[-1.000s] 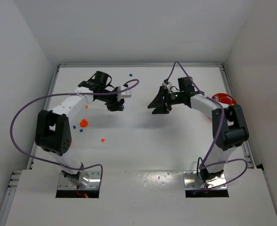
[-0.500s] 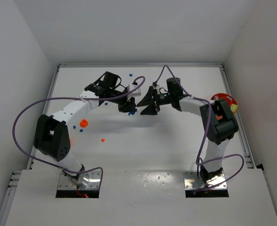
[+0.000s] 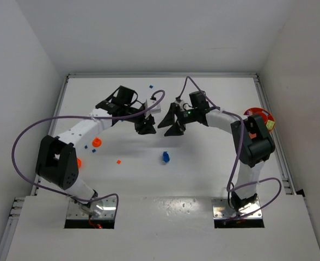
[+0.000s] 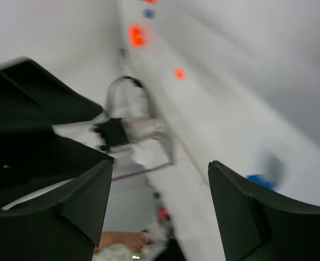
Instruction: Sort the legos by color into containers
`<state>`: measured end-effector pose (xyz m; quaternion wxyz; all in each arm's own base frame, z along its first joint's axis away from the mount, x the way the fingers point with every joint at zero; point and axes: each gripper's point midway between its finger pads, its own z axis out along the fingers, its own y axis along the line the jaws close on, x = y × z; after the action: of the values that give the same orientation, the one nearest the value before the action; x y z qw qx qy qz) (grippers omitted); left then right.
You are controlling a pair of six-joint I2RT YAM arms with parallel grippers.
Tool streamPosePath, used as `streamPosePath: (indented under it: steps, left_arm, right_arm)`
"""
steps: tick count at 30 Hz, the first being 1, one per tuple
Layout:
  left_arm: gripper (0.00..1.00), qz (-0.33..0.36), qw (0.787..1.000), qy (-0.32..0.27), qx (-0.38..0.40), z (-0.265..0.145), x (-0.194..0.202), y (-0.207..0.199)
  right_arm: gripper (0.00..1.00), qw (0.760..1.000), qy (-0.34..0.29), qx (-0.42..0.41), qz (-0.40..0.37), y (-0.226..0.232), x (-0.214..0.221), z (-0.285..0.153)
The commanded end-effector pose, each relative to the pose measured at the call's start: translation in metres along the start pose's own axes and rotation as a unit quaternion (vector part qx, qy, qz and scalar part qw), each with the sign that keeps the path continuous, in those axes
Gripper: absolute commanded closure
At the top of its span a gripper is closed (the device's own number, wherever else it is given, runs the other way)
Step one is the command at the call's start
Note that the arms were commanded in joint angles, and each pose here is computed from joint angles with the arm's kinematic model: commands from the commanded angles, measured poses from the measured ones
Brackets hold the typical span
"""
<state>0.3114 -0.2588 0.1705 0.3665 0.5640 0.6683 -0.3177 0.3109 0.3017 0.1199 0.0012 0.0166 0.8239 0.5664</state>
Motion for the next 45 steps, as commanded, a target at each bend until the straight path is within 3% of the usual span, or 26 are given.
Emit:
streamPosePath:
  steps: [1, 5, 8, 14, 20, 27, 34, 45]
  left_arm:
    - [0.41, -0.013, 0.999, -0.009, -0.032, -0.023, 0.009, -0.003]
    - [0.34, -0.06, 0.994, -0.024, -0.083, -0.052, 0.013, 0.007]
    - [0.3, -0.091, 0.988, -0.029, -0.122, -0.074, 0.019, 0.02]
    - [0.23, -0.156, 0.973, -0.039, -0.164, -0.097, 0.026, 0.032]
    - [0.16, -0.173, 0.968, -0.045, -0.175, -0.103, 0.023, 0.033]
    - [0.1, -0.166, 0.967, -0.052, -0.185, -0.109, 0.016, 0.031]
    - [0.06, -0.142, 0.968, -0.058, -0.198, -0.117, 0.012, 0.022]
    - [0.0, -0.133, 0.968, -0.052, -0.207, -0.118, 0.018, 0.021]
  right_arm:
    - [0.28, 0.98, -0.003, 0.12, -0.157, -0.024, 0.009, -0.017]
    - [0.31, 0.944, 0.026, 0.22, -0.244, -0.061, 0.02, -0.035]
    - [0.32, 0.914, 0.055, 0.251, -0.314, -0.076, 0.024, -0.049]
    - [0.32, 0.853, 0.114, 0.331, -0.386, -0.094, 0.05, -0.071]
    - [0.36, 0.845, 0.184, 0.334, -0.374, -0.105, 0.107, -0.071]
    - [0.42, 0.83, 0.221, 0.338, -0.385, -0.113, 0.146, -0.058]
    - [0.46, 0.815, 0.203, 0.378, -0.389, -0.117, 0.126, -0.047]
    - [0.47, 0.827, 0.194, 0.398, -0.348, -0.12, 0.113, -0.026]
